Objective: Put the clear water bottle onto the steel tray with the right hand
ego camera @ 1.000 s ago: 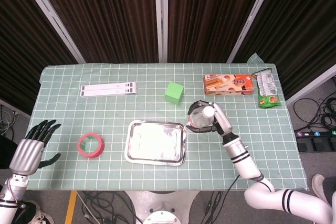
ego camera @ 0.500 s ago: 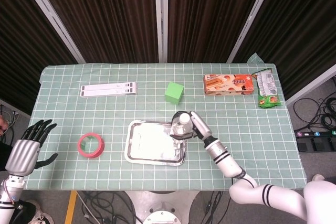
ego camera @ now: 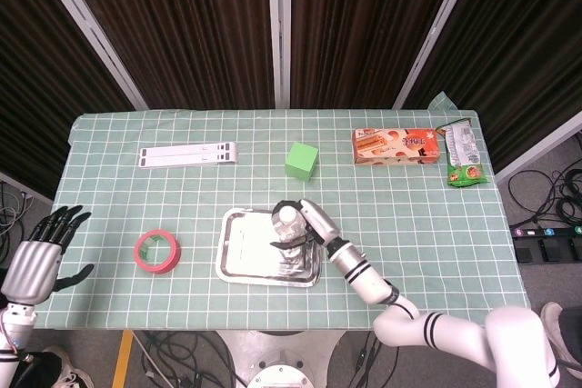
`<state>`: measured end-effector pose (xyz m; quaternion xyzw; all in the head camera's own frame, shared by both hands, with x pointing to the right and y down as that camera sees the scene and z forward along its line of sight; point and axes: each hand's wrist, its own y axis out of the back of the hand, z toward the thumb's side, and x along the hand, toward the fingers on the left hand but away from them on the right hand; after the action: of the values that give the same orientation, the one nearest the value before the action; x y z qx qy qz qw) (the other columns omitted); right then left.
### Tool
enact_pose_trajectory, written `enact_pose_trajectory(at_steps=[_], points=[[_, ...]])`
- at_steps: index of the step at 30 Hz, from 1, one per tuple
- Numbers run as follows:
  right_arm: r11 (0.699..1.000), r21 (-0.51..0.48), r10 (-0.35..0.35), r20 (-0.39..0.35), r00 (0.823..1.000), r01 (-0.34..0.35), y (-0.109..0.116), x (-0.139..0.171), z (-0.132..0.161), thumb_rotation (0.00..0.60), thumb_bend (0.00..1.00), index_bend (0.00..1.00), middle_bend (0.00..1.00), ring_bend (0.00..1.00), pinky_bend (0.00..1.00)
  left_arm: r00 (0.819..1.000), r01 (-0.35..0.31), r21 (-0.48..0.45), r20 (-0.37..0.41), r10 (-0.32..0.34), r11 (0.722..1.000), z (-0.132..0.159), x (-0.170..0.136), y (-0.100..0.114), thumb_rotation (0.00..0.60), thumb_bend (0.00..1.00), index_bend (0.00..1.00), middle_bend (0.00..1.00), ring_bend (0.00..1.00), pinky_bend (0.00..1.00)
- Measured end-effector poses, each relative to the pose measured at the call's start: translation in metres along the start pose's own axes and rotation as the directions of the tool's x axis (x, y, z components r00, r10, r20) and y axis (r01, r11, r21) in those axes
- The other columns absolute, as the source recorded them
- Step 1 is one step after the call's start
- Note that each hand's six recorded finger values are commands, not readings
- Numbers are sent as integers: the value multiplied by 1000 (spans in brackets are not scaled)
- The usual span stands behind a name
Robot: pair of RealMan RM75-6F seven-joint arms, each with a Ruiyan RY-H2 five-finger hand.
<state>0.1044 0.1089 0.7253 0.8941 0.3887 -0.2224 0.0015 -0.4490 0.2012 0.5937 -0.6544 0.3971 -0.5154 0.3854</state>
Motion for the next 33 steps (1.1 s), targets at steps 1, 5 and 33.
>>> enact_pose_trajectory(at_steps=[1,5,33], points=[[1000,6,3,0,1000,-3,-1,-1,-1,600,100,729,576,428,496,1000,0,-1,-2,0,1000,-1,0,0,600,211,182,187,97,168],[999,46,23,1,1000,-23,-5,-1,-8,600,34,688,538,404,470,1000,3,-4,-5,-3,1000,-2,-1,-1,600,211,182,187,97,169],[943,295,113,150,982,-154,79,64,-11,600,0,0,20,0,0,999,19,-1,27,-19,1000,11,0,-6,600,211,183,187,97,168]])
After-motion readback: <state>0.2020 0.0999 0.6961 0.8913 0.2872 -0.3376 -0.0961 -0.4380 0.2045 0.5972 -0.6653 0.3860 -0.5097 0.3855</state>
